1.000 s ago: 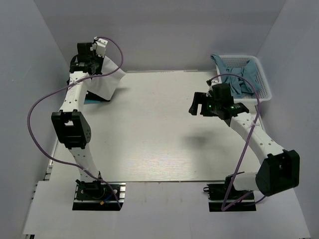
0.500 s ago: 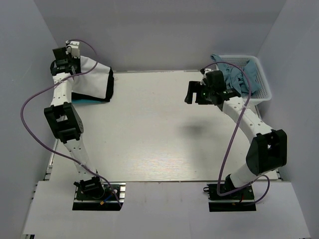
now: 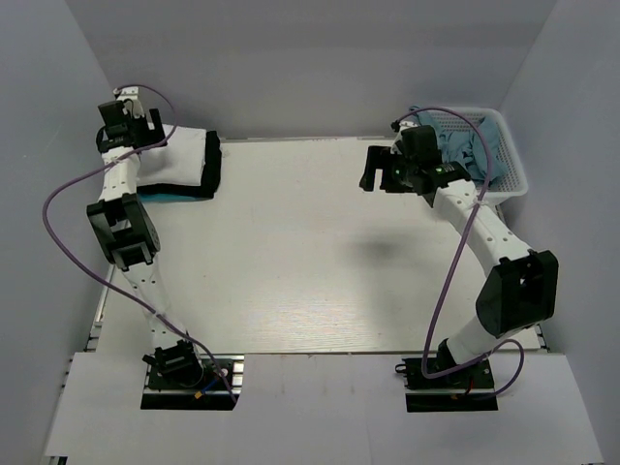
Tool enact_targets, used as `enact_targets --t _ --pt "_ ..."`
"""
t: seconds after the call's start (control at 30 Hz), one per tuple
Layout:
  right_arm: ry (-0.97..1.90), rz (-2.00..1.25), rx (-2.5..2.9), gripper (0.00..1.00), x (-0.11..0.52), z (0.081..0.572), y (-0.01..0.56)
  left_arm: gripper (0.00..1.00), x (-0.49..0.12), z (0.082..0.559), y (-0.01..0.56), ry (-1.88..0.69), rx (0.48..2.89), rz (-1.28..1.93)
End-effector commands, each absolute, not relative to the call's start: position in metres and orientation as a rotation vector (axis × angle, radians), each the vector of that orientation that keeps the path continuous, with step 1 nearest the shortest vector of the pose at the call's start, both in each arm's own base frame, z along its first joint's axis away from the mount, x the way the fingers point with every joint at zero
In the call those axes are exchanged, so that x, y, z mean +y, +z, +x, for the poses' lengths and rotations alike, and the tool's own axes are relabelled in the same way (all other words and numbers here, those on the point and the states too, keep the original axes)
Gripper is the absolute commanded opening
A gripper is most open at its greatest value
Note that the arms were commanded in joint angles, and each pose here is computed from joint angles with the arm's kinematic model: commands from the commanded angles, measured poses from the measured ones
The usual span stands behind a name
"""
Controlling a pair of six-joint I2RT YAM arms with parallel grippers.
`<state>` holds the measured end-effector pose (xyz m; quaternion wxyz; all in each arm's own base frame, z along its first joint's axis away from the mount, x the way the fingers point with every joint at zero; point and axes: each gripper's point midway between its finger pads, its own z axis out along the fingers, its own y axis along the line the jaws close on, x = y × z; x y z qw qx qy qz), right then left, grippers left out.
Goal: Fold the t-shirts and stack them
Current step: Put the neatly folded tshirt into the corner of the board with the left arm
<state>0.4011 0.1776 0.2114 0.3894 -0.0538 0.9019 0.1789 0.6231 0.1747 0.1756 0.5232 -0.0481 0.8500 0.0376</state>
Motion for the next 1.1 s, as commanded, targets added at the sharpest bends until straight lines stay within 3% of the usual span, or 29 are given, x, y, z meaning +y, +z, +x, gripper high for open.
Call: enact_targets --t 0.0,0.23,0.37,0.5,0.6,0.63,0.7,0.73,0.77,0.8,1.07 --pt "0.437 -0.117 2.291 0.9 0.174 0.406 0.219 0.99 0.195 0.624 0.255 0.139 1.86 -0.223" --pt "0.47 -0.068 2.232 0.9 0.169 0.389 0.236 0.99 0.181 0.59 0.301 0.071 1.851 -0.343" --pt "0.495 -0.029 2.249 0.9 0.164 0.367 0.229 0.99 0.136 0.561 0.318 -0.053 1.929 -0.33" --pt "0.542 0.012 2.23 0.9 0.158 0.337 0.232 0.99 0.079 0.507 0.31 -0.16 2.077 -0.205" --pt "0.559 0.056 2.251 0.9 0.151 0.31 0.217 0.99 0.048 0.453 0.237 -0.17 2.275 -0.233" --pt "0.546 0.076 2.289 0.9 0.147 0.299 0.201 0.99 0.037 0.429 0.254 -0.18 2.24 -0.221" --pt "0.549 0.104 2.283 0.9 0.139 0.282 0.194 0.99 0.002 0.398 0.247 -0.298 2.233 -0.199" --pt "0.529 0.115 2.303 0.9 0.135 0.275 0.187 0.99 -0.012 0.377 0.215 -0.353 2.267 -0.188" --pt "0.536 0.124 2.264 0.9 0.13 0.269 0.197 0.99 -0.034 0.354 0.239 -0.437 2.181 -0.152" --pt "0.521 0.129 2.29 0.9 0.127 0.261 0.185 0.99 -0.044 0.334 0.221 -0.486 2.203 -0.145" --pt "0.513 0.118 2.235 0.9 0.113 0.232 0.177 0.99 -0.047 0.277 0.249 -0.441 2.063 -0.12"
